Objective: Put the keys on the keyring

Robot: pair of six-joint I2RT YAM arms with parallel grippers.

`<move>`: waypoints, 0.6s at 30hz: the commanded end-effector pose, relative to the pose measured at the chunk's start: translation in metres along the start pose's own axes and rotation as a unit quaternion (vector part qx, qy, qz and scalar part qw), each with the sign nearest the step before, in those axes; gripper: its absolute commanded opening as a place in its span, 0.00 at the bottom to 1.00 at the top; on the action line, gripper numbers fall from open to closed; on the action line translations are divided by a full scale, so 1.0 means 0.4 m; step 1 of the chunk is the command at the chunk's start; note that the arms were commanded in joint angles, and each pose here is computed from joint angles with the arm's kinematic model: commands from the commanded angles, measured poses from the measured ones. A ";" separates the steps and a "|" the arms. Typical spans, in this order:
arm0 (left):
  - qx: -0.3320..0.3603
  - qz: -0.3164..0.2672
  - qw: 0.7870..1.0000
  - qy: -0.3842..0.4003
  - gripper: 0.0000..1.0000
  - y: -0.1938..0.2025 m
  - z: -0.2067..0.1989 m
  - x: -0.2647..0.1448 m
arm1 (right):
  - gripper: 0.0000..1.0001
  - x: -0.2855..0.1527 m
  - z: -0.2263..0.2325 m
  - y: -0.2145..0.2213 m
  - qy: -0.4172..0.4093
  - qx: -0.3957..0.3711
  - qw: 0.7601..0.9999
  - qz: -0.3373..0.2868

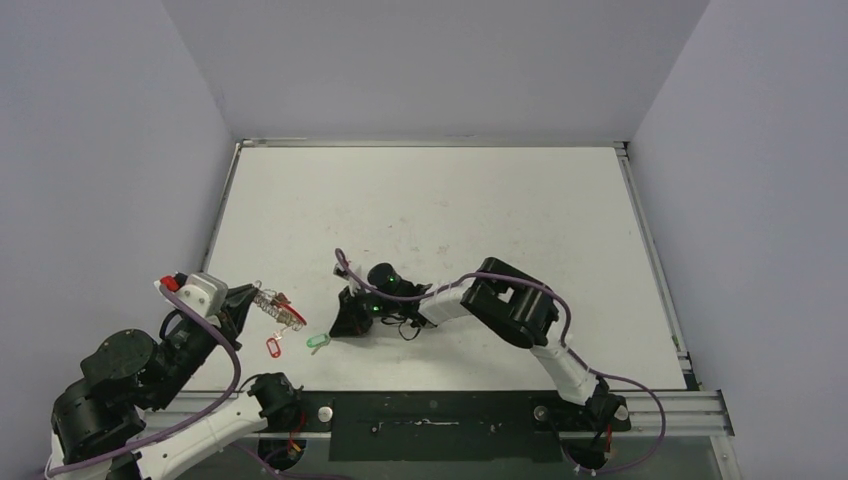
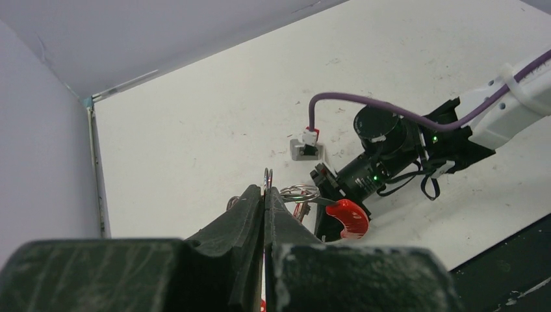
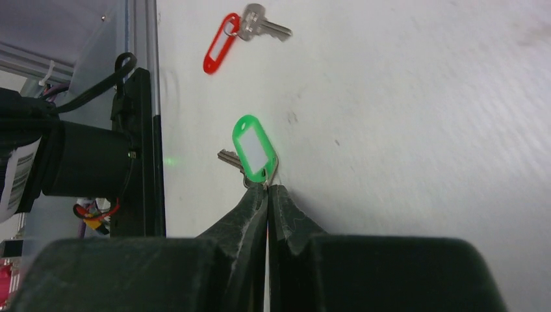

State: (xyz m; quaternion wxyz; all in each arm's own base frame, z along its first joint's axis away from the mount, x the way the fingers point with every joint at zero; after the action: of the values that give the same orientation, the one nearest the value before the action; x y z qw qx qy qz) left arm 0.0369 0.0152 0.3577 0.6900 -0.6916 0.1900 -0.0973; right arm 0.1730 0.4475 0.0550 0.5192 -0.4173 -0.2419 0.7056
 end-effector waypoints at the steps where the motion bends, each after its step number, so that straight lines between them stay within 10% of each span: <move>1: -0.007 -0.010 0.999 0.039 0.00 -0.023 -0.033 0.027 | 0.00 -0.128 0.020 -0.116 0.024 -0.021 0.997 -0.074; 18: -0.018 0.090 0.973 0.211 0.00 0.197 -0.285 0.363 | 0.00 -0.613 0.119 -0.115 0.218 -0.049 0.973 0.063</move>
State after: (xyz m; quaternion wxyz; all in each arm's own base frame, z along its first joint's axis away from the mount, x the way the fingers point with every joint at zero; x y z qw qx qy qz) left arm 0.0990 -0.1099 0.2579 0.6788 -0.6164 0.3871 -0.0974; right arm 0.2018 0.2762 0.2078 0.5471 -0.5587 -0.1949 0.5921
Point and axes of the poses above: each gripper's point midway between its finger pads, its own x axis out along the fingers, its own z axis along the line the jaws close on, y = z × x, the point moved 10 cm from there along -x, back along the fingers, and after that the axes turned 8 degrees about -x, right-handed, at the moved point
